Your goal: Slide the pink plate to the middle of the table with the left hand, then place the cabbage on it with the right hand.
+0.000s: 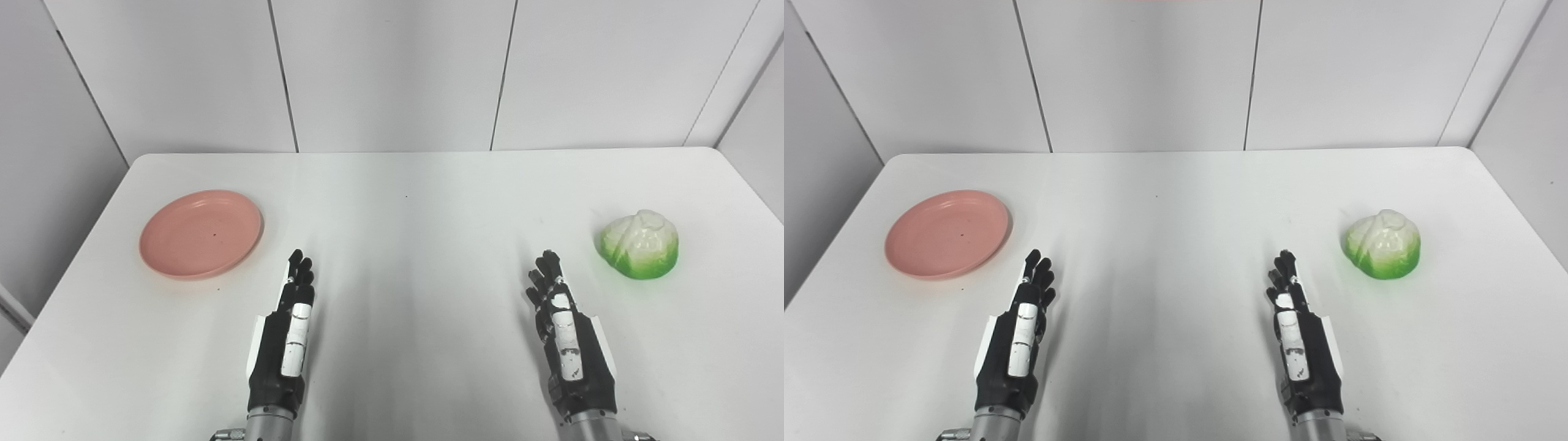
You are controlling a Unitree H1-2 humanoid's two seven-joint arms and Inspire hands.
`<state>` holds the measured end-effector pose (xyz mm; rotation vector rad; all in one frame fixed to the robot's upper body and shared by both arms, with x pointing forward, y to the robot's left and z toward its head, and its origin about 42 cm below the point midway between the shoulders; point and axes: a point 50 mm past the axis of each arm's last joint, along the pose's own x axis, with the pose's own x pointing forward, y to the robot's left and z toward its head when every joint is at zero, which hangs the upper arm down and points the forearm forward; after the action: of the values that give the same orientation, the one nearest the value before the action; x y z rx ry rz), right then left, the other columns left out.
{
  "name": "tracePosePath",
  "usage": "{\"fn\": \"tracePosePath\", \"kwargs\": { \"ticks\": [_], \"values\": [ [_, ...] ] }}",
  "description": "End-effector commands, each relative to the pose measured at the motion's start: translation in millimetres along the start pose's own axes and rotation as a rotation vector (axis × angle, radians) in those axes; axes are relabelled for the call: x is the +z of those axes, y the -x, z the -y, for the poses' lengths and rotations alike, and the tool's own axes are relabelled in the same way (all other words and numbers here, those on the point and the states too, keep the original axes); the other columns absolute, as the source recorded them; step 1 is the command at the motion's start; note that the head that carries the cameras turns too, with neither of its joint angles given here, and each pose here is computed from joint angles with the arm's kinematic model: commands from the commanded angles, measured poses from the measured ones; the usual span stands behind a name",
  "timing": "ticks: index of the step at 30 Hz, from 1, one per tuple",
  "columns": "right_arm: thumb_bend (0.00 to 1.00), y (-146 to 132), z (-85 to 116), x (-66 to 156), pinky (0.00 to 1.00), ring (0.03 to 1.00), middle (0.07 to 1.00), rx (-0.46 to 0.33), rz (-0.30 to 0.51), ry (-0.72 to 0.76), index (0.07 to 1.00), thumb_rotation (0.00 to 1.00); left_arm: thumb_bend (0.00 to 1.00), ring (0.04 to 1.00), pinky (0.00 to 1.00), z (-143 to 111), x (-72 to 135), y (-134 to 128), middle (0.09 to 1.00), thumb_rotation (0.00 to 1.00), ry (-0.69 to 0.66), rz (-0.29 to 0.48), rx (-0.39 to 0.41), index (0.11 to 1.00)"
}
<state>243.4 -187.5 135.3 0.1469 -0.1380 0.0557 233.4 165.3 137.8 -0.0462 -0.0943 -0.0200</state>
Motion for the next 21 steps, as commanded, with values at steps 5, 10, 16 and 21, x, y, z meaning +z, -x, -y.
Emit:
{"fn": "tracePosePath", "kwargs": {
  "ticks": [5, 10, 16, 21],
  "values": [
    [0.85, 12.1, 2.5, 4.9, 1.0, 0.997, 1.0, 0.001, 0.039, 0.004, 0.992, 0.95, 0.78, 1.0, 1.0, -10.4, 3.0, 6.2, 1.0, 0.97, -0.031, 0.02, -0.005, 1.0],
    [0.85, 12.2, 2.2, 4.9, 1.0, 0.996, 1.0, 0.002, 0.037, 0.0, 0.988, 0.94, 0.78, 1.0, 1.0, -10.2, 3.1, 6.1, 1.0, 0.97, -0.027, 0.02, -0.007, 1.0],
    [0.85, 12.2, 1.9, 4.9, 1.0, 0.994, 1.0, 0.005, 0.035, 0.003, 0.989, 0.94, 0.79, 1.0, 1.0, -10.4, 2.6, 6.4, 1.0, 0.97, -0.034, 0.013, -0.003, 1.0],
    [0.84, 12.0, 2.8, 4.4, 1.0, 0.991, 0.995, 0.007, 0.036, 0.002, 0.977, 0.94, 0.79, 1.0, 1.0, -9.3, 2.3, 6.1, 1.0, 0.96, -0.032, 0.014, 0.002, 1.0]
  ]
}}
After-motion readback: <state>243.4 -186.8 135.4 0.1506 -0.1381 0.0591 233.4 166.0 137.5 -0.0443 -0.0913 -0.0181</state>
